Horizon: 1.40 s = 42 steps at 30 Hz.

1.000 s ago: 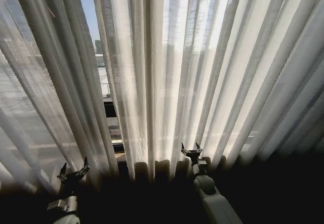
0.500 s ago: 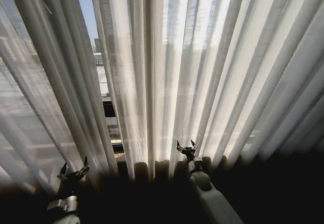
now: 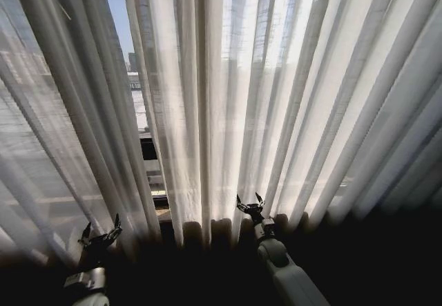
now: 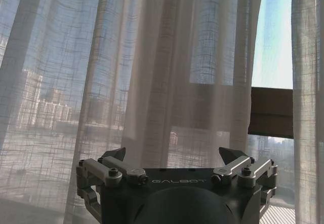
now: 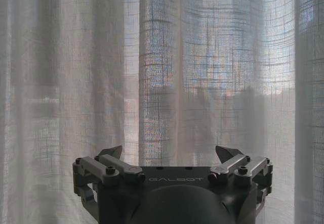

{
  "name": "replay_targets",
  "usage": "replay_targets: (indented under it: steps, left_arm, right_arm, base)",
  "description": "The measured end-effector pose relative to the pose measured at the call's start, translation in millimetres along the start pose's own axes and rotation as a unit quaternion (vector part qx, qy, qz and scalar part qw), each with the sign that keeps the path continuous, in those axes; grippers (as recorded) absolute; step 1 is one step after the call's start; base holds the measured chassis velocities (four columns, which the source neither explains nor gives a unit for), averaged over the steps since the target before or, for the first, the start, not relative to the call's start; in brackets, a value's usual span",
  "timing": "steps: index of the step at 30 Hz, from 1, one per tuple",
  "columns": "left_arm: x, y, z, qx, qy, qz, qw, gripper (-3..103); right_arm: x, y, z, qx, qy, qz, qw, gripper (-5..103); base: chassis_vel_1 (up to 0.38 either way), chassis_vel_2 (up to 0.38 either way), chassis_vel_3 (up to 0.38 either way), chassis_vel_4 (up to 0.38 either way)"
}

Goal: Open the curtains by pulling them apart, changing their state from closed to fully open.

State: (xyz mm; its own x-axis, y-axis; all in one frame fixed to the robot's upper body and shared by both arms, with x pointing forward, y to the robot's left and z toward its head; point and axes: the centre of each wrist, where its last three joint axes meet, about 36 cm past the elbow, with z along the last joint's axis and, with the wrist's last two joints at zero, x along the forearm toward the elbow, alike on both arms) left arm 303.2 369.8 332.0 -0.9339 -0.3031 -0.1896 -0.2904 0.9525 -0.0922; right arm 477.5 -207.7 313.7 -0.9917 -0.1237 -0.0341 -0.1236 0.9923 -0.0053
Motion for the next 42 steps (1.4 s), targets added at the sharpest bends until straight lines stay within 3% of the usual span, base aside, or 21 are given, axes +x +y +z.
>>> replay_targets:
  steps: [4, 10, 20, 25, 26, 28, 30, 34, 38, 40, 42]
  left_arm:
    - [0.0, 0.0, 0.0, 0.0, 0.0, 0.0, 1.0, 100]
    - [0.0, 0.0, 0.0, 0.0, 0.0, 0.0, 1.0, 100]
    - [0.0, 0.0, 0.0, 0.0, 0.0, 0.0, 1.0, 100]
    - [0.0, 0.0, 0.0, 0.0, 0.0, 0.0, 1.0, 100]
    - [0.0, 0.0, 0.0, 0.0, 0.0, 0.0, 1.0, 100]
    - [0.0, 0.0, 0.0, 0.0, 0.0, 0.0, 1.0, 100]
    - [0.0, 0.0, 0.0, 0.0, 0.0, 0.0, 1.0, 100]
    - [0.0, 0.0, 0.0, 0.0, 0.0, 0.0, 1.0, 100]
    - [0.0, 0.0, 0.0, 0.0, 0.0, 0.0, 1.0, 100]
    - [0.0, 0.0, 0.0, 0.0, 0.0, 0.0, 1.0, 100]
    - [0.0, 0.0, 0.0, 0.0, 0.0, 0.0, 1.0, 100]
  right_arm:
    - [-30.7, 4.9, 4.2, -0.002, 0.003, 0.01, 1.0, 100]
    - [-74.6, -6.8, -4.5, 0.0, -0.003, 0.025, 1.0, 100]
    - [-78.4, -16.6, -5.2, 0.009, -0.001, 0.021, 1.0, 102]
    - [-72.2, -12.8, -1.1, 0.006, -0.003, 0.013, 1.0, 88]
    - [-70.6, -11.8, -0.5, 0.005, -0.004, 0.011, 1.0, 77]
    - [-70.0, -11.5, -0.3, 0.005, -0.005, 0.011, 1.0, 77]
    - [-69.0, -11.6, 0.2, 0.004, -0.007, 0.009, 1.0, 65]
    - [-68.9, -12.9, -0.1, 0.005, -0.009, 0.008, 1.0, 54]
    - [-68.9, -13.0, -0.3, 0.005, -0.01, 0.008, 1.0, 33]
    - [-68.9, -12.5, -0.2, 0.004, -0.011, 0.007, 1.0, 33]
    - [-68.5, -11.1, 0.4, 0.004, -0.01, 0.007, 1.0, 22]
  base:
    - [0.0, 0.0, 0.0, 0.0]
    - [0.0, 0.0, 0.0, 0.0]
    - [0.0, 0.0, 0.0, 0.0]
    - [0.0, 0.0, 0.0, 0.0]
    - [0.0, 0.0, 0.0, 0.0]
    - [0.0, 0.0, 0.0, 0.0]
    - [0.0, 0.0, 0.0, 0.0]
    - [0.0, 0.0, 0.0, 0.0]
    - [0.0, 0.0, 0.0, 0.0]
    - [0.0, 0.0, 0.0, 0.0]
    - [0.0, 0.0, 0.0, 0.0]
